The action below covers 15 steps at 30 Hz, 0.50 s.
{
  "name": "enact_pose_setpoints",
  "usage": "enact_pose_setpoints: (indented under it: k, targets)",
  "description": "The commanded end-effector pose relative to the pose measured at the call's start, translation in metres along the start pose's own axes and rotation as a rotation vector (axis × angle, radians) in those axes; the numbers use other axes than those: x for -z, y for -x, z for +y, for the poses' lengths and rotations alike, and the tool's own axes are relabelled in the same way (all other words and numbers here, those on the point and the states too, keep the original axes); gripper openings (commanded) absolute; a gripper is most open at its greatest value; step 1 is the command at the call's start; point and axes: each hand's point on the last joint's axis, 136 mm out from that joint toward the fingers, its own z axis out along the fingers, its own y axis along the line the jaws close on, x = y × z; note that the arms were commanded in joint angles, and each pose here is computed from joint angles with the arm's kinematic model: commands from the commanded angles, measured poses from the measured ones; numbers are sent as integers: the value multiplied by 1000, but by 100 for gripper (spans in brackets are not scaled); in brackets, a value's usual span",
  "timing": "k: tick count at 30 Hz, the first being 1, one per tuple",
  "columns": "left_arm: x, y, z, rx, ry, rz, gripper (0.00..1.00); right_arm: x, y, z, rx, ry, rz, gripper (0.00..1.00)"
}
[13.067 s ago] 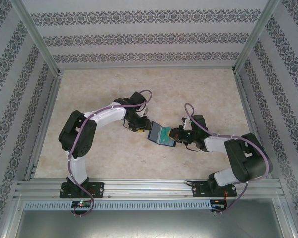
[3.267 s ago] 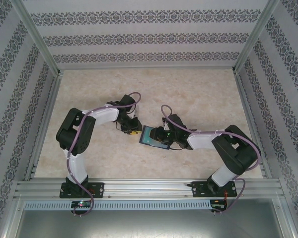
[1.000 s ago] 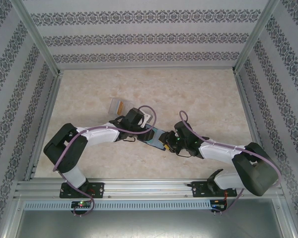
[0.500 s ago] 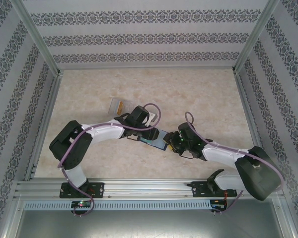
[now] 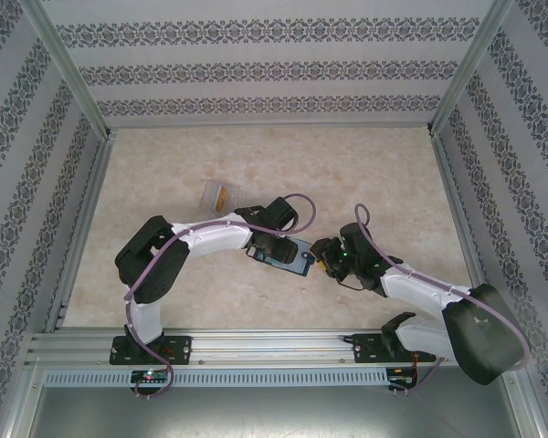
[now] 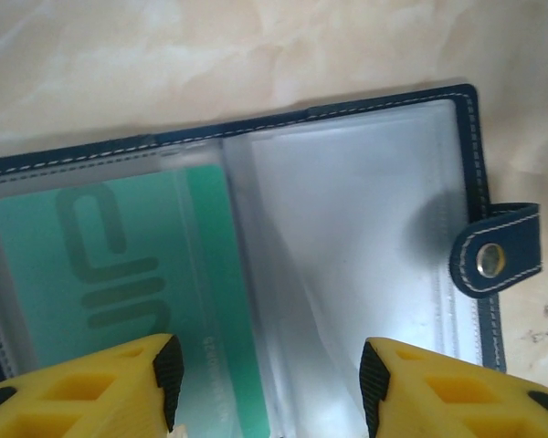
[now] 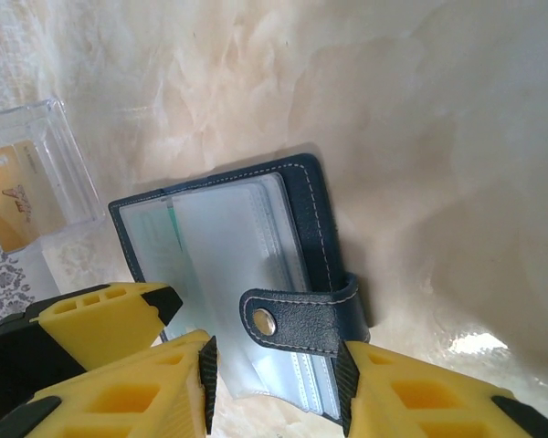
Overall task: Put the credit cards into the card holder
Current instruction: Flip over the card slot on the card holder.
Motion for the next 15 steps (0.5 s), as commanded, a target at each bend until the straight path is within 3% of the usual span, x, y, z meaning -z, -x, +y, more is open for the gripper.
enact_pose_setpoints:
  k: [1, 8, 15]
  targets:
    - [4, -10, 0, 42, 47, 40, 55, 3, 3, -7, 6, -15, -13, 43]
    - [7, -3, -27, 96, -73, 30, 56, 2, 3, -21, -6, -37, -9, 43]
    - [0, -13, -27, 137, -44, 53, 56, 2, 4, -22, -8, -36, -8, 43]
